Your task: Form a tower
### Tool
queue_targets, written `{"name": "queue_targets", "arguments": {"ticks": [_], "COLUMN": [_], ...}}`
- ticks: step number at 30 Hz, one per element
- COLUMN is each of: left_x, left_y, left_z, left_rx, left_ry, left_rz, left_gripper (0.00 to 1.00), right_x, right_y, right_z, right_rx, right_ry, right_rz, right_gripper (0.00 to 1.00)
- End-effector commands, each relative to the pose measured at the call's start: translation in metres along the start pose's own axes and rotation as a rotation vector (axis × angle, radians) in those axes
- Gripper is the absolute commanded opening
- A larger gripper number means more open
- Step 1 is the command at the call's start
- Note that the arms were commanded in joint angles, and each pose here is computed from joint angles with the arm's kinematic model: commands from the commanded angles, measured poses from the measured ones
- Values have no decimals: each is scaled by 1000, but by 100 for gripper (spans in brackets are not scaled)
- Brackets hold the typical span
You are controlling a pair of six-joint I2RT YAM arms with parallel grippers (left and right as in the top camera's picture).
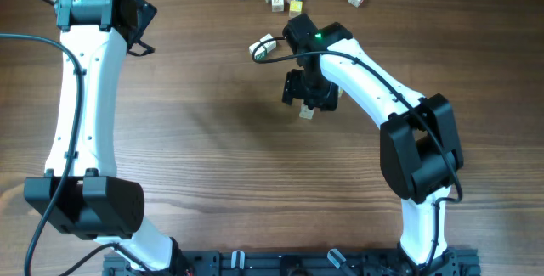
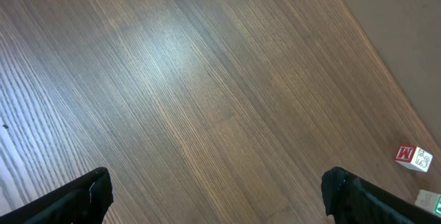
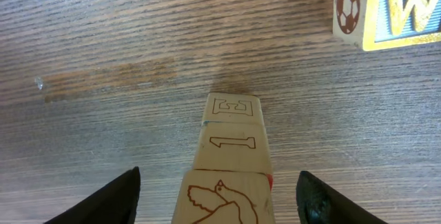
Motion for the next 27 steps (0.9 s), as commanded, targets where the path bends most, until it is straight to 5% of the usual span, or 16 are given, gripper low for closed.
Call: {"name": "queue_targets", "arguments": {"ticks": [1,27], "left_x": [3,4], "left_y": [3,3], "left_z": [2,2], "left_rx": [20,20], "left_ry": [14,14], "left_rz": [-21,-21], "left_gripper": [100,100], "right_x": [-4,-5], "right_y": [11,11], "right_z": [0,0], "right_rx": [-7,-1], "right_ry": [-2,-6], "right_rz": [34,41], "right_gripper": [69,50]}}
Point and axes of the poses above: each gripper's point midway between its finger pads, its own y axis out along the fingers, its own z axis along the line the jaws close on, x = y × z, the point moved 2 cm from there along -y, back along the fingers, and after that the axes turned 5 degrees about -y, right-handed, at the moved point
